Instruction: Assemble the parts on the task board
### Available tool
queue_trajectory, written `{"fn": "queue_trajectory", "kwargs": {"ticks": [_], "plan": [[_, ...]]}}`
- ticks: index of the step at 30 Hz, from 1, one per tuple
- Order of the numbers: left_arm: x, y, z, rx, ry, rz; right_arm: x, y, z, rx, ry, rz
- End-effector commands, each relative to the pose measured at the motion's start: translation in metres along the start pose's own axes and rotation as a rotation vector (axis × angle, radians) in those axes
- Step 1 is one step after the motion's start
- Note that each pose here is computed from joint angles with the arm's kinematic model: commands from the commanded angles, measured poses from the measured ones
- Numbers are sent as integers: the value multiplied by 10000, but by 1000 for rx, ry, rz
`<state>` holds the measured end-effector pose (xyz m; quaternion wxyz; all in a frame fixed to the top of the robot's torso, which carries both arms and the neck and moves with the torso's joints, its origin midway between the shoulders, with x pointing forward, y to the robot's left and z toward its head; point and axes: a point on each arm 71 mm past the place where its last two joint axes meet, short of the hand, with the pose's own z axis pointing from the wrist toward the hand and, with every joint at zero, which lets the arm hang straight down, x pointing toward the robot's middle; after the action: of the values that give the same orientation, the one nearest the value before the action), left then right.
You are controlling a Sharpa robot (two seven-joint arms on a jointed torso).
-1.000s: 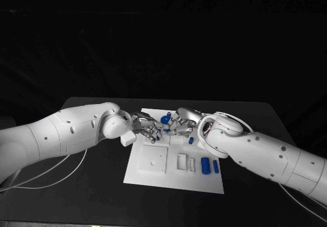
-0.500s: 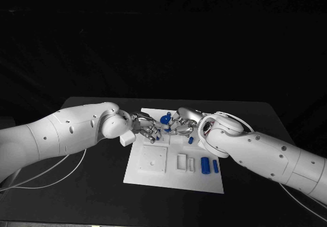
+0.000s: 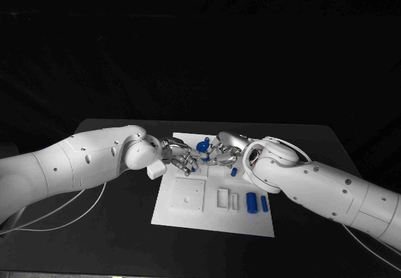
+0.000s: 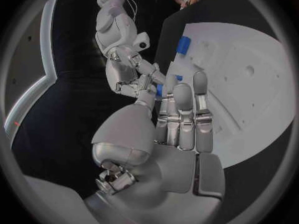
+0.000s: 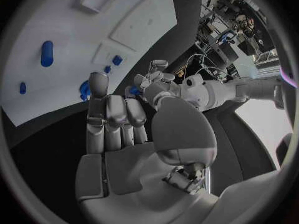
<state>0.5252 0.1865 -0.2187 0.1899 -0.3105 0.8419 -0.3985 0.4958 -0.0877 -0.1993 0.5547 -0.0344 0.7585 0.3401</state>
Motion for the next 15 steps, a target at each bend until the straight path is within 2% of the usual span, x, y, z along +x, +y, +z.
{"fn": "queue_trajectory", "kwargs": {"ticks": [1, 15], "plan": [[27, -19, 8, 8, 18, 5, 10, 18, -1, -7, 8, -6], [26, -23, 11, 10, 14, 4, 19, 37, -4, -15, 19, -7]]}}
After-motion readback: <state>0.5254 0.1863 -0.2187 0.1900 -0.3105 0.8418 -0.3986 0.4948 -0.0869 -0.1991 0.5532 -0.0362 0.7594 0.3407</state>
